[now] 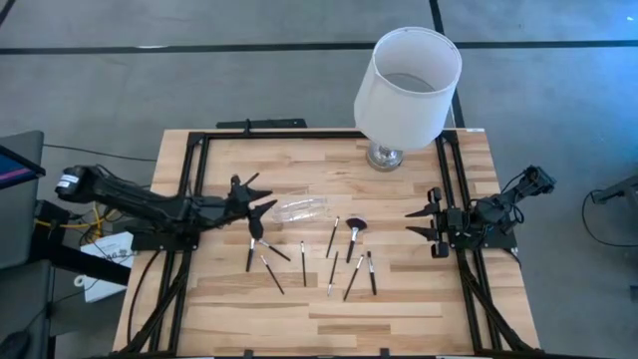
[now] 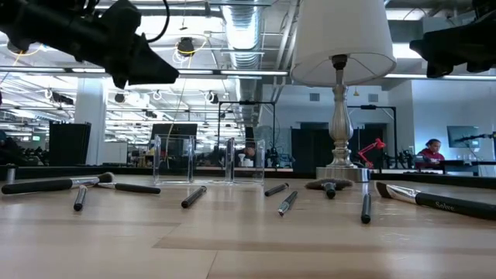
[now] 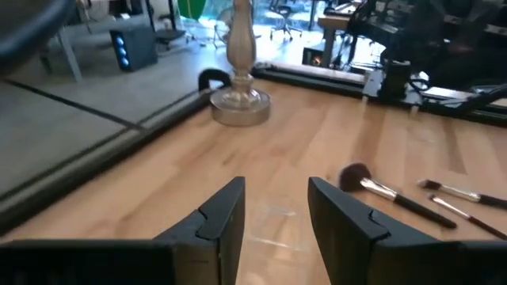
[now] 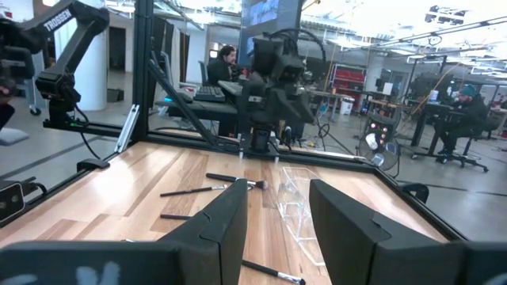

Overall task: Put items in baskets/containers
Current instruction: Put the powder brush into the left transparent organizer

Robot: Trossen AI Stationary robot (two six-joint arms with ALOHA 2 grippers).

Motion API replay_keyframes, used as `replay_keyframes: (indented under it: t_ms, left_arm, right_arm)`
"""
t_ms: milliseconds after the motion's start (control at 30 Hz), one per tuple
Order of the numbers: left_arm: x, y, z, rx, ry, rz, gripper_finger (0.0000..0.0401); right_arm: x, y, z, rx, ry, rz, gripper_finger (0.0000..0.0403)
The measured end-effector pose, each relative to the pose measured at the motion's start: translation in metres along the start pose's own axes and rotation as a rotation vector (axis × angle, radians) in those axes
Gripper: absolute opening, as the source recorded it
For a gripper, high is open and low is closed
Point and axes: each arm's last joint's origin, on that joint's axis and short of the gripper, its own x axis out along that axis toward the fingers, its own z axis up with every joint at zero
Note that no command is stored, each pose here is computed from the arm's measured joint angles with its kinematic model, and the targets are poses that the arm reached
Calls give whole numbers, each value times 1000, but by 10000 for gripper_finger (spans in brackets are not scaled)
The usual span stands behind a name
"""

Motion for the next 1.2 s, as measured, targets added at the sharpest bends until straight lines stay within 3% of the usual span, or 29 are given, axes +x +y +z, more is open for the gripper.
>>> replay_keyframes:
  t_ms: [200,400,467,600,800,1067,1200]
  left_arm:
    - [0,-11,-9,30,40,-44,136]
    - [-5,-18,-10,-63,46,-86,136]
    - [-6,-20,-11,-64,48,-100,136]
    - [-10,-23,-14,-110,73,-97,136]
    - [-16,-19,-37,-220,268,-19,136]
    - [-20,-16,-53,-342,531,-117,136]
    - [-25,-11,-60,-368,705,-78,136]
  right_arm:
    - [0,0,0,0,0,0,129]
    - [0,-1,3,-10,-31,-6,129]
    - [0,-2,8,73,-76,-12,129]
    - [-2,-5,18,386,-175,-11,129]
    - [-3,-7,24,456,-243,-17,129]
    - [-3,-8,25,380,-248,-30,129]
    - [-3,-9,25,388,-244,-77,129]
